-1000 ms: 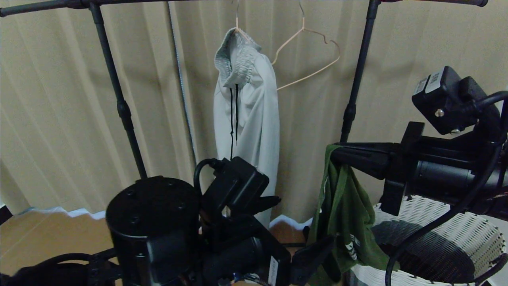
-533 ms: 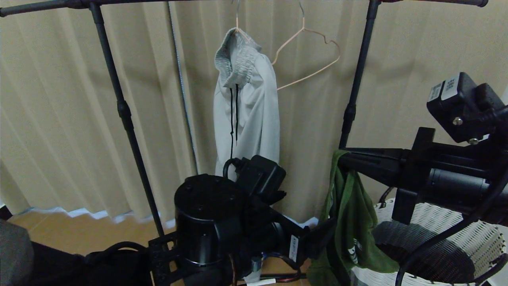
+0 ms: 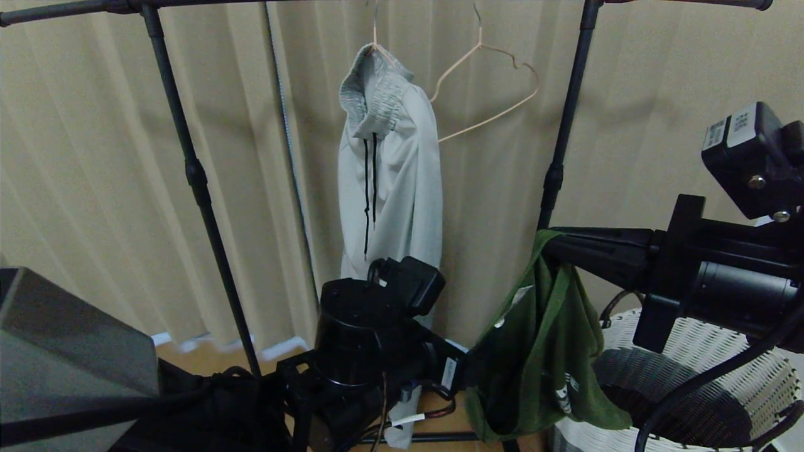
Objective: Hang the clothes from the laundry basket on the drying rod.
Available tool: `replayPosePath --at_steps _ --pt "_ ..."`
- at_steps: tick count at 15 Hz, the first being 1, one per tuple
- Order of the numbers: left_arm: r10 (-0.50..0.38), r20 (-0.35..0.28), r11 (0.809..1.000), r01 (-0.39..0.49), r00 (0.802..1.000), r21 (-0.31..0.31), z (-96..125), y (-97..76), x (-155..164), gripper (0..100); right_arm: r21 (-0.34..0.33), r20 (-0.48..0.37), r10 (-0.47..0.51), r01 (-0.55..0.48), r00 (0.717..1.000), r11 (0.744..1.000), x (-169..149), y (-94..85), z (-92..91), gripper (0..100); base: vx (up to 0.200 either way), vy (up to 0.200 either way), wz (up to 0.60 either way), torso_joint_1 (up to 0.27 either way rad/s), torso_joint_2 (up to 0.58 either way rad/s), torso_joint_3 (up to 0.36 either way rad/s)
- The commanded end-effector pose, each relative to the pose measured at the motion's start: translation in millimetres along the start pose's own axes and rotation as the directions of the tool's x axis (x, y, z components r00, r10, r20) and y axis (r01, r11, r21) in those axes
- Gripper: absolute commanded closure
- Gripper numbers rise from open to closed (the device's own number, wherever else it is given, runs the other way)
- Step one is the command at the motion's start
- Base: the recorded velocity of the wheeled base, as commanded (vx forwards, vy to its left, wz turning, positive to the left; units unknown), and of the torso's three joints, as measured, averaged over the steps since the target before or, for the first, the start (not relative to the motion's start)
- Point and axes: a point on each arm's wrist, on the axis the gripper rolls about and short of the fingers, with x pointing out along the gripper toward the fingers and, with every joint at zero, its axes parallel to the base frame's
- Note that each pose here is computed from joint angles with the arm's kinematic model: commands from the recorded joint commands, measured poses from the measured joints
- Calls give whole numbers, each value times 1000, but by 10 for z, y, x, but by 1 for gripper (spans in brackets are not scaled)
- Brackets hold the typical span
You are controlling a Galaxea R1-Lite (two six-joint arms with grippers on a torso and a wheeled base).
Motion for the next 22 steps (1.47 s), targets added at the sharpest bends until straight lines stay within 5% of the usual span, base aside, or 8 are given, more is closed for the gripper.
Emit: replayPosePath --at_steps 1,8,9,14,17,20,22 --pt "30 -50 999 -28 998 34 -132 90 -60 0 -2 12 -2 2 1000 1000 -14 -4 29 100 0 0 0 0 0 0" --pt "29 -119 998 -22 992 53 -317 89 -126 0 -3 27 -5 5 1000 1000 -50 -6 55 100 0 0 0 0 0 0" --pt "29 -128 998 -22 991 54 -340 93 -142 100 -3 27 -5 5 1000 1000 -50 -6 55 100 0 0 0 0 0 0" --pt "45 -102 993 -34 994 111 -333 106 -495 100 -1 25 -8 8 1000 1000 -54 -10 48 100 0 0 0 0 0 0" --pt "116 51 982 -122 992 145 46 353 -887 100 3 20 -33 33 999 999 -77 -59 28 100 0 0 0 0 0 0" --pt "185 106 968 -200 977 148 357 533 -1107 100 6 24 -64 63 998 998 -144 -107 23 100 0 0 0 0 0 0" --pt "223 172 961 -246 960 126 760 617 -1260 100 9 44 -109 108 993 994 -289 -162 28 100 0 0 0 0 0 0"
